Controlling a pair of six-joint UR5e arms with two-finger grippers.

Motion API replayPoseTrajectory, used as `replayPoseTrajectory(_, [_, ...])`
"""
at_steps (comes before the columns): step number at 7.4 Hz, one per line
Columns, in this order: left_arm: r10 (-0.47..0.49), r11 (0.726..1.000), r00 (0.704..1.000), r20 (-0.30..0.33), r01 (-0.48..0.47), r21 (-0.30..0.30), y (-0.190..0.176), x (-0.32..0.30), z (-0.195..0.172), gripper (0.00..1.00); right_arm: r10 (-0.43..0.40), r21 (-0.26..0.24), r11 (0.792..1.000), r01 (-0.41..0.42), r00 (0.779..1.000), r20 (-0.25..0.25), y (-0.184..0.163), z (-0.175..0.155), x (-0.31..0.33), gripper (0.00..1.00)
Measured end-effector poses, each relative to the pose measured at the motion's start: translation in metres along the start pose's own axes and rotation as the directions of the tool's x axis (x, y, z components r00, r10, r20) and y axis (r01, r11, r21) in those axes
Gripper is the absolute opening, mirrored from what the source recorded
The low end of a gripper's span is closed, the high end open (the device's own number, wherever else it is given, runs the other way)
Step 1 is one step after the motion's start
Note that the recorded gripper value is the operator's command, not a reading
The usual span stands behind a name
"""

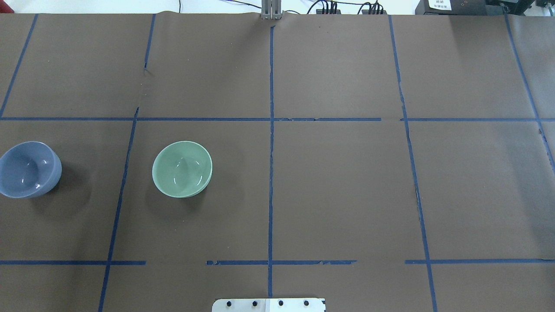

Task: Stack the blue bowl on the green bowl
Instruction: 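Move the left gripper toward the blue bowl's rim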

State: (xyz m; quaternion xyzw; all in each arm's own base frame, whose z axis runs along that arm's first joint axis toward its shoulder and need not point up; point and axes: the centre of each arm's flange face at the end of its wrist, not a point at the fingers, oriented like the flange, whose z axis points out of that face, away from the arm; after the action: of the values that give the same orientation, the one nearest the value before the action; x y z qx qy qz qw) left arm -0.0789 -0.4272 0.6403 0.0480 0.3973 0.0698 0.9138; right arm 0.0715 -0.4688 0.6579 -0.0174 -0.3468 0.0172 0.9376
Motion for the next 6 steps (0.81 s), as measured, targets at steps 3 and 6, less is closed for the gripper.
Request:
replayPoseTrajectory(3, [-0.003,1.000,1.000,-0.003,0.003,0.003,-0.006,0.000,0.000,1.00,0.001,0.000,1.000,-0.001,1.000,0.000,0.000,0.000,0.000,1.00])
replayPoseTrajectory(6, [-0.010,1.000,1.000,0.024,0.009,0.008,-0.017,0.004,-0.005,1.00,0.000,0.000,1.000,0.000,1.000,0.000,0.000,0.000,0.000,1.00])
